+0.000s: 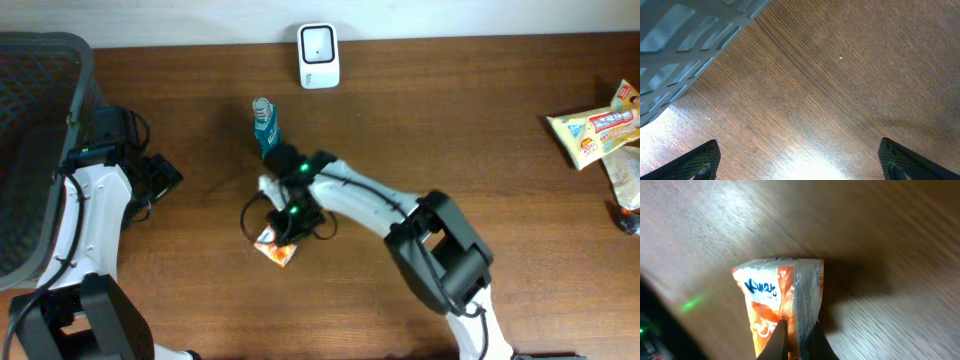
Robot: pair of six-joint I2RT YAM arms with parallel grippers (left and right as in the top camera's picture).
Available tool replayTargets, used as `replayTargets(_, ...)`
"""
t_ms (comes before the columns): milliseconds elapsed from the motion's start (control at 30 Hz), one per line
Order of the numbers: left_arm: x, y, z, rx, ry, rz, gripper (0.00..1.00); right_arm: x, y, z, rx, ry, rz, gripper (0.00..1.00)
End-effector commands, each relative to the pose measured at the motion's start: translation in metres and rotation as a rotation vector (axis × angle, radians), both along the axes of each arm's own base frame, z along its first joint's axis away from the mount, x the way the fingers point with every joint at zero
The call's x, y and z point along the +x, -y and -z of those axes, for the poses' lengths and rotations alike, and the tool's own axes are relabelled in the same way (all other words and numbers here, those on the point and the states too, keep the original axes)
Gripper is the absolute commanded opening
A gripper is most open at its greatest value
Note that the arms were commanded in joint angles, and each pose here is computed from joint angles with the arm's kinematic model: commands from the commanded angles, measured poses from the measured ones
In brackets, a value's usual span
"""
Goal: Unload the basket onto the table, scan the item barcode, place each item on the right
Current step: 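Grasp the orange snack box with the right gripper, then lift the orange box and carry it right with the right gripper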
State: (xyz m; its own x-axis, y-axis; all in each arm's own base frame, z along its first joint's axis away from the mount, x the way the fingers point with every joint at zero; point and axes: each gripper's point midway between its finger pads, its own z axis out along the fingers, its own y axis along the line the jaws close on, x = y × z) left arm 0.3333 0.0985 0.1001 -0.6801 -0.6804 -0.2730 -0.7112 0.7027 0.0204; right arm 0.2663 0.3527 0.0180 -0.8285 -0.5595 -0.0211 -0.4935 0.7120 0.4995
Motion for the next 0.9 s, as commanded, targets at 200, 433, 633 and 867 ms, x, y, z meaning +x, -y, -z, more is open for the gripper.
replayTargets(200,-0.003,-0.003,0.005,0.000,-0.017,-0.011,0.99,0.067,0.036,-0.070,0.511,-0.254,0.184,0.04)
replayTargets(433,-0.003,-0.003,0.005,0.000,-0.017,-0.011,0.99,0.117,0.088,-0.119,0.831,-0.272,0.293,0.04)
replayTargets(633,-0.003,-0.003,0.005,0.000,-0.017,-0.011,0.99,0.155,0.142,-0.148,1.029,-0.172,0.335,0.04)
replayTargets(867,-0.003,-0.003,0.005,0.000,-0.017,-0.011,0.99,0.176,0.189,-0.148,1.041,-0.118,0.433,0.04)
